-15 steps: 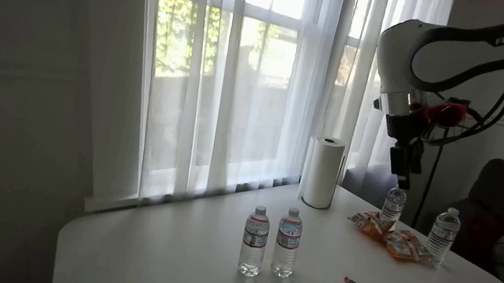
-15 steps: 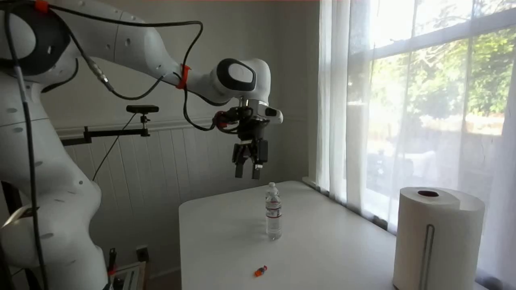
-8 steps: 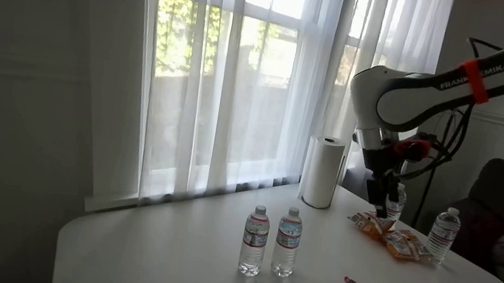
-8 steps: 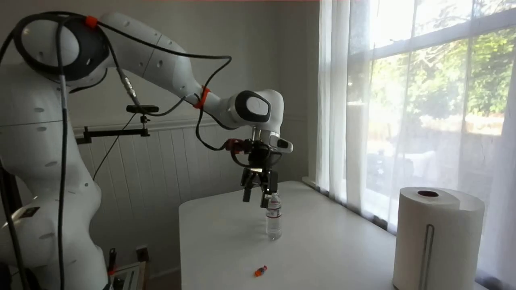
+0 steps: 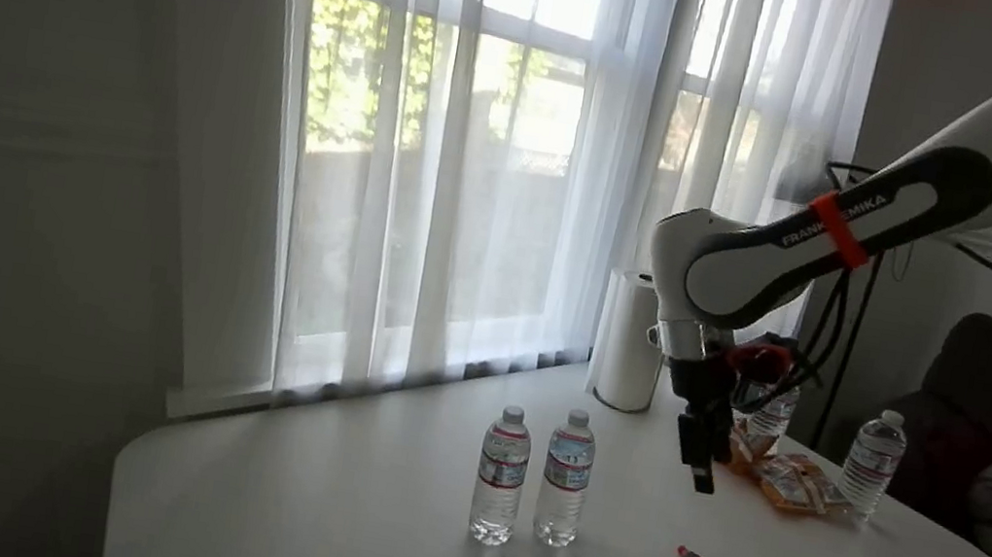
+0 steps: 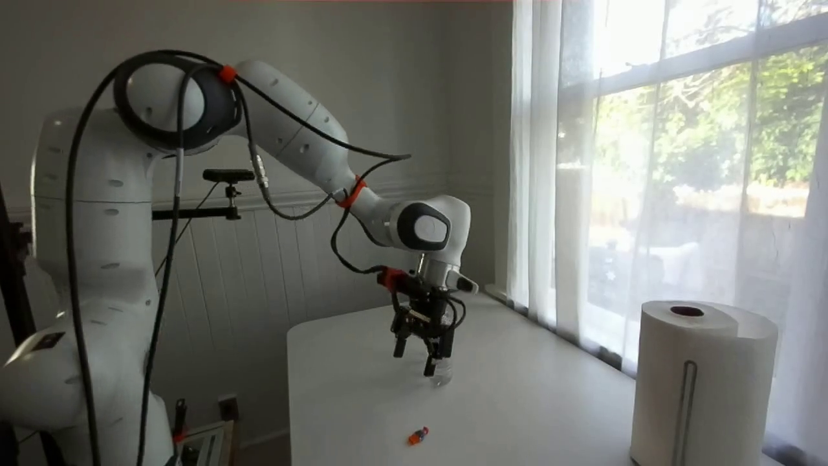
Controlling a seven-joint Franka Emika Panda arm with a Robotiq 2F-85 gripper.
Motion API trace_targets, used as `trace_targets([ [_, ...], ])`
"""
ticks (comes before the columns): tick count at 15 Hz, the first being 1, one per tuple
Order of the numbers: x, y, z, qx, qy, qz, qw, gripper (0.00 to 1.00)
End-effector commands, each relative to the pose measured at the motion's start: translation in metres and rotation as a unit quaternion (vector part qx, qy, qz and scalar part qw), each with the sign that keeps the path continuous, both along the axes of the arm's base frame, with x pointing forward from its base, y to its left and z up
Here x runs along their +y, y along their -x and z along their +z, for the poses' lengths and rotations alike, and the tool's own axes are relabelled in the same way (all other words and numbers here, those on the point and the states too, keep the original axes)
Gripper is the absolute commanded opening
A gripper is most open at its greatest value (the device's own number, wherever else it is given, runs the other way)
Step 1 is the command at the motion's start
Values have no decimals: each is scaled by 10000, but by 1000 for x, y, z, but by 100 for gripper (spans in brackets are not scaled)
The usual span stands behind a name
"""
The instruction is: Place the orange and blue object on the table upright
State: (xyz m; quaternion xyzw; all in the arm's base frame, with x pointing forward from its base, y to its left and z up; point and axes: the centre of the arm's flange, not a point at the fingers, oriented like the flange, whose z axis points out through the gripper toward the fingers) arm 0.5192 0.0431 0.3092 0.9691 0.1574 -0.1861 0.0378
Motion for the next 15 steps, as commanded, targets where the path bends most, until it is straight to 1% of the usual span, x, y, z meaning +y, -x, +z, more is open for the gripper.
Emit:
trace_targets([
  [1,1,-12,-33,302,-317,137,9989,100],
  [9,-1,-35,-92,805,-545,422,9944,100],
  [13,-2,-48,-114,1003,-577,490,9921,100],
  [15,-4,-53,-122,1185,-572,519,9900,100],
])
